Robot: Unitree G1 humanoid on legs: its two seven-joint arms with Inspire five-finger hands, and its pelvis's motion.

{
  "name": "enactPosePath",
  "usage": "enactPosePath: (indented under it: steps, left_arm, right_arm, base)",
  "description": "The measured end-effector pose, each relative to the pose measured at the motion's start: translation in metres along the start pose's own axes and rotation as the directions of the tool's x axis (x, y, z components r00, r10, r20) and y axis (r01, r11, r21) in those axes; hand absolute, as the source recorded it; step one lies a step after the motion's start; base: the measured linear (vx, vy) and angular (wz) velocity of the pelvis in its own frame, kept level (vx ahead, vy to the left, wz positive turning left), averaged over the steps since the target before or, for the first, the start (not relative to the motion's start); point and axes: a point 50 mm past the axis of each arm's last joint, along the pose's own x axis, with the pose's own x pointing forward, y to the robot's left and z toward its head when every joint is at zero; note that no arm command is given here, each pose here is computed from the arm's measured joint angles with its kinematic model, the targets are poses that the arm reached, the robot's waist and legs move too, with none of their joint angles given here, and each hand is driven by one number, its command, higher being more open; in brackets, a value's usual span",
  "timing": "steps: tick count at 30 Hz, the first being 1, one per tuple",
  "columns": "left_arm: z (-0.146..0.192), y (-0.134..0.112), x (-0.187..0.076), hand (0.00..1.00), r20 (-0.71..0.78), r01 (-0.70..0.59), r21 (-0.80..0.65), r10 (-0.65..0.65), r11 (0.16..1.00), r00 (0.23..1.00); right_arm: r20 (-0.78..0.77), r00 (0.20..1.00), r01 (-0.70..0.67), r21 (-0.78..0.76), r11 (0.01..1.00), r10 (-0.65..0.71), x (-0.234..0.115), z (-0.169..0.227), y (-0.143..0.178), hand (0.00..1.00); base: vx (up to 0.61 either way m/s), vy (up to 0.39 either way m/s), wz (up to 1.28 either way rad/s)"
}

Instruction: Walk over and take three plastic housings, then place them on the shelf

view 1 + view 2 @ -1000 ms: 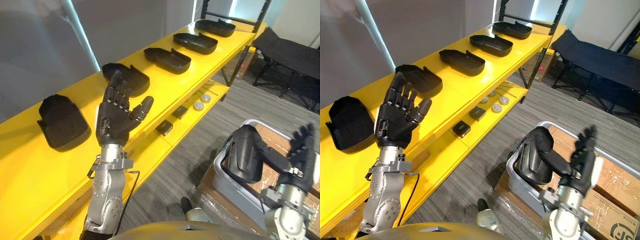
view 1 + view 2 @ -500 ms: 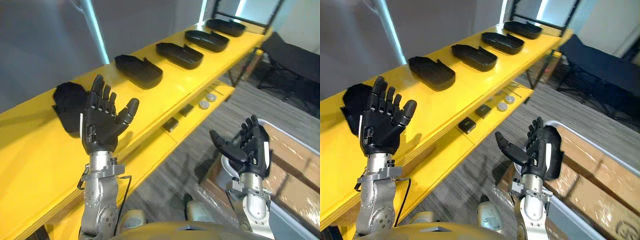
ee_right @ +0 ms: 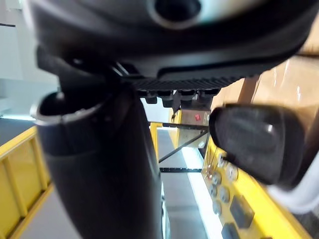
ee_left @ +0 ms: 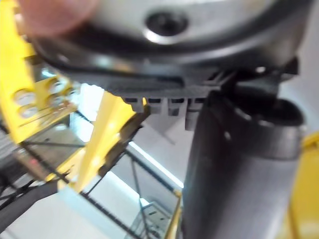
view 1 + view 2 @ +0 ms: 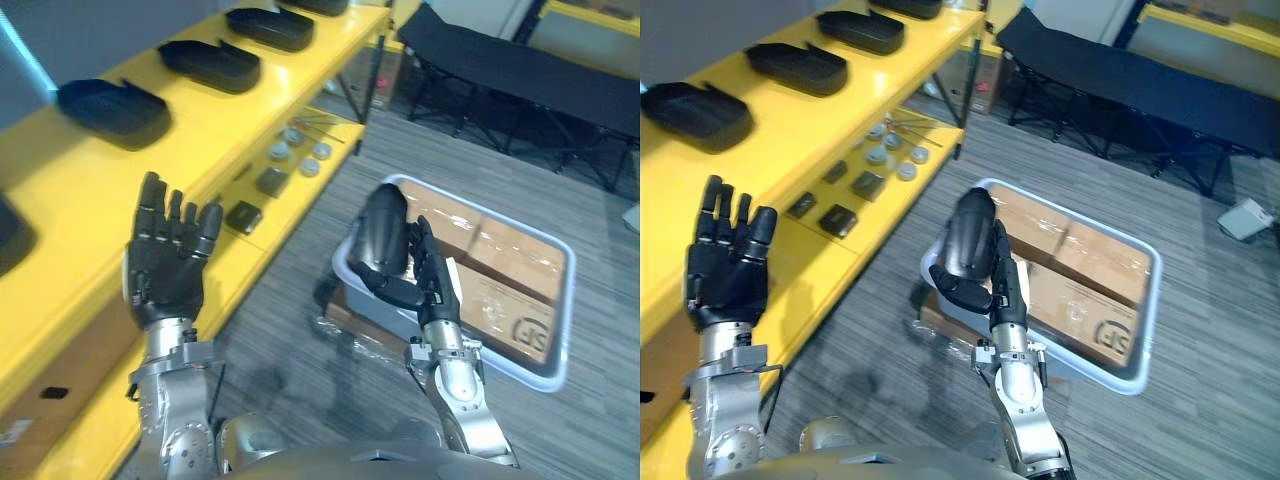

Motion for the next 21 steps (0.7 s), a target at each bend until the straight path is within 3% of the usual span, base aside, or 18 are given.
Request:
enactPosePath:
  steps: [4, 7, 12, 16, 21]
  left_arm:
    - [-0.023, -0.016, -0.005, 1.00, -0.104, 0.051, -0.060, -0.057, 0.997, 0.993]
    - [-0.025, -0.023, -0.007, 1.00, -0.107, 0.121, -0.076, -0.129, 0.990, 0.986]
    - [-0.027, -0.015, -0.009, 1.00, -0.135, 0.133, -0.049, -0.139, 0.990, 0.981]
    - [-0.034, -0.003, -0.010, 1.00, -0.205, 0.140, 0.018, -0.134, 0.990, 0.970]
    - [-0.029, -0.015, 0.010, 1.00, -0.166, 0.205, 0.031, -0.198, 0.978, 0.966]
  right_arm:
    - [-0.005, 1.000, 0.024, -0.135, 0.991, -0.025, 0.003, -0.001, -0.028, 1.00]
    - [0.015, 0.986, 0.166, -0.165, 0.972, -0.166, 0.003, 0.001, -0.052, 1.00]
    - [0.051, 0.978, 0.209, -0.216, 0.954, -0.202, 0.024, 0.003, -0.058, 1.00]
    - [-0.066, 0.972, 0.208, -0.217, 0.954, -0.227, 0.046, -0.019, -0.046, 1.00]
    - [-0.113, 0.944, 0.273, -0.253, 0.928, -0.309, 0.078, -0.024, -0.044, 1.00]
  base:
    - [0.01, -0.518, -0.04]
    - [0.00, -0.188, 0.07]
    - [-0.06, 0.061, -0.16]
    - [0.00, 0.174, -0.12]
    - [-0.05, 0.058, 0.33]
